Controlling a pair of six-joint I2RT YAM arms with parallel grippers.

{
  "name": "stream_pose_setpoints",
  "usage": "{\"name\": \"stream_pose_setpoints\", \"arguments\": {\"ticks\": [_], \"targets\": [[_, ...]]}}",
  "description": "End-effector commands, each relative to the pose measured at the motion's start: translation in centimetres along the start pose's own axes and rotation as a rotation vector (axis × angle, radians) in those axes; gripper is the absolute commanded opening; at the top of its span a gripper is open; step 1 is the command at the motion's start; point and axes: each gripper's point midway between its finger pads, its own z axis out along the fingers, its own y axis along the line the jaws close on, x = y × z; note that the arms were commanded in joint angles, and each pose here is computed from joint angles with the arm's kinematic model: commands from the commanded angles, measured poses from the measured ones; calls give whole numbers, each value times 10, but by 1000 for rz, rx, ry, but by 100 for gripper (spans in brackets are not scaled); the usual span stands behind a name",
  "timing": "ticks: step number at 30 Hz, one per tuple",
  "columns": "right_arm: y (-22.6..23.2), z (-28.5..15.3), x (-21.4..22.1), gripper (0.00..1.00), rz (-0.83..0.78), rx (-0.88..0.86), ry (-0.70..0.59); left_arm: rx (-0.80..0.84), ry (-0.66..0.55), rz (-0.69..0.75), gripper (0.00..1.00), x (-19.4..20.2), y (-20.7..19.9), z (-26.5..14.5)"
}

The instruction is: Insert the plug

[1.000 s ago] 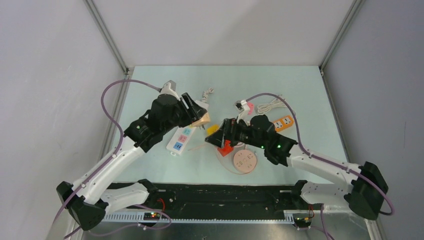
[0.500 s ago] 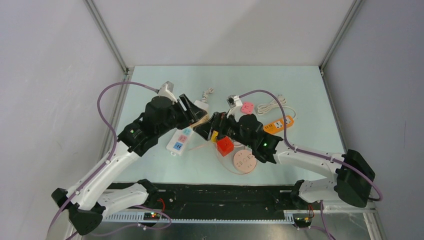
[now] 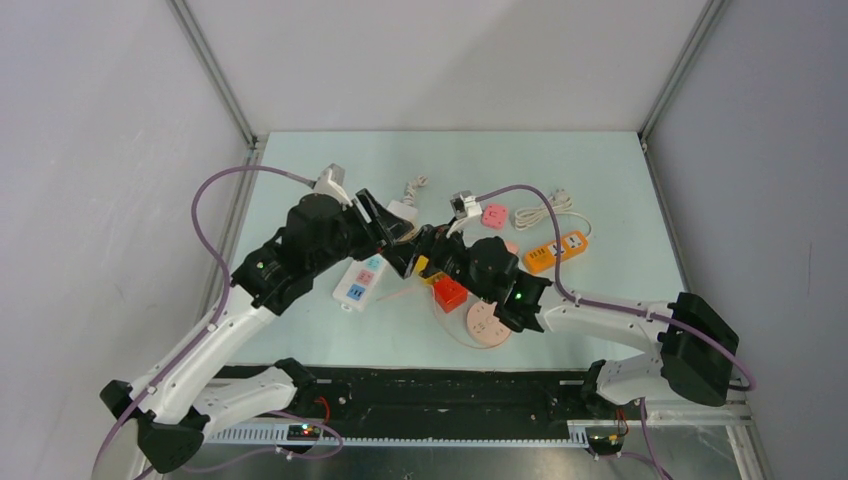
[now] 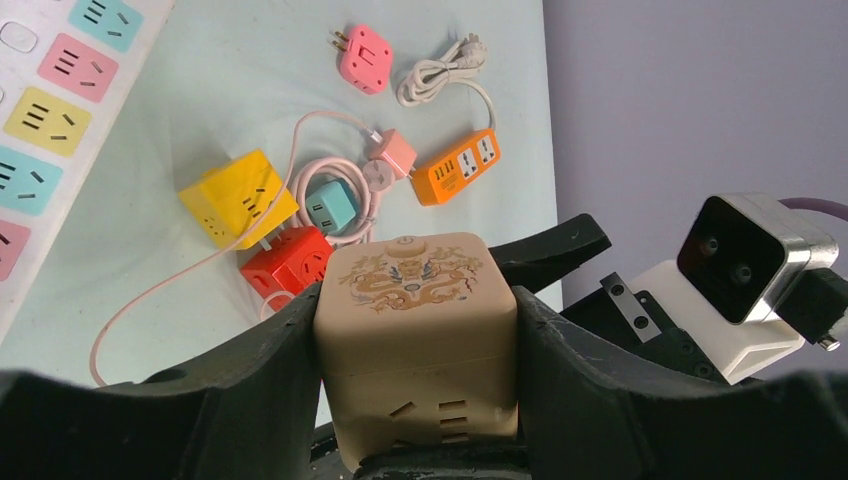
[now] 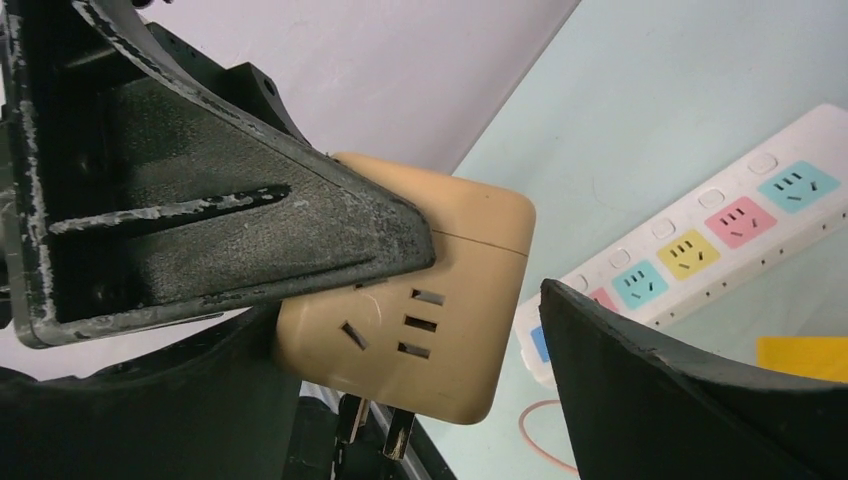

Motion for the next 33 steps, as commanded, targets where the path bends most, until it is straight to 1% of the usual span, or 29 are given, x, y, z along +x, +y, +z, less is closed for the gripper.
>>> {"name": "stream_pose_setpoints", "arguments": {"ticks": [1, 2, 3, 4, 5, 6, 7, 8, 9, 11, 13, 14, 18, 20, 21, 25, 26, 27, 28, 29, 30, 31, 33], "targets": [[18, 7, -34, 77, -10, -30, -121, 64, -22, -14, 50, -8, -18, -13], [19, 7, -34, 73, -15, -38, -120, 65, -26, -11, 52, -9, -18, -14], [20, 7, -32, 65, -19, -45, -112, 60, -35, -7, 56, -10, -17, -14], [20, 7, -32, 62, -22, -49, -112, 62, -44, -6, 58, -12, -18, -16], [22, 7, -31, 54, -29, -59, -106, 61, -56, 1, 62, -15, -18, -17], [22, 7, -31, 49, -31, -63, -104, 62, -63, 5, 65, -17, -18, -19], [25, 6, -30, 40, -36, -74, -99, 62, -74, 12, 69, -19, -19, -20], [25, 6, -30, 35, -38, -78, -95, 67, -83, 15, 72, -22, -21, -22], [27, 4, -30, 23, -42, -87, -92, 66, -92, 25, 80, -24, -21, -23], [29, 2, -32, 8, -48, -100, -81, 71, -114, 50, 97, -30, -24, -26], [32, -4, -34, 3, -67, -128, -58, 71, -150, 74, 99, -39, -26, -32], [31, -7, -40, 2, -81, -136, -56, 61, -176, 83, 99, -44, -25, -35], [54, -30, -42, 1, -135, -342, 52, 63, -241, 109, 100, -59, -28, -48], [61, -43, -46, 1, -156, -434, 93, 81, -244, 147, 100, -62, -33, -53], [61, -47, -48, 1, -156, -451, 104, 90, -245, 160, 100, -63, -35, -56], [64, -69, -72, 3, -115, -546, 120, 158, -230, 244, 100, -62, -49, -68], [64, -75, -75, 3, -98, -574, 142, 179, -230, 270, 100, -63, -53, -72], [66, -80, -83, 4, -90, -596, 129, 215, -216, 286, 100, -61, -61, -76], [71, -87, -81, 5, -95, -641, 156, 234, -212, 304, 100, -60, -64, -79], [75, -91, -87, 5, -90, -671, 150, 298, -182, 319, 100, -54, -75, -84], [79, -98, -84, 6, -92, -711, 176, 336, -170, 322, 100, -50, -81, -87], [83, -101, -89, 7, -72, -734, 173, 415, -143, 328, 100, -43, -93, -91], [90, -108, -95, 8, -41, -784, 178, 524, -130, 324, 100, -37, -108, -98]]}}
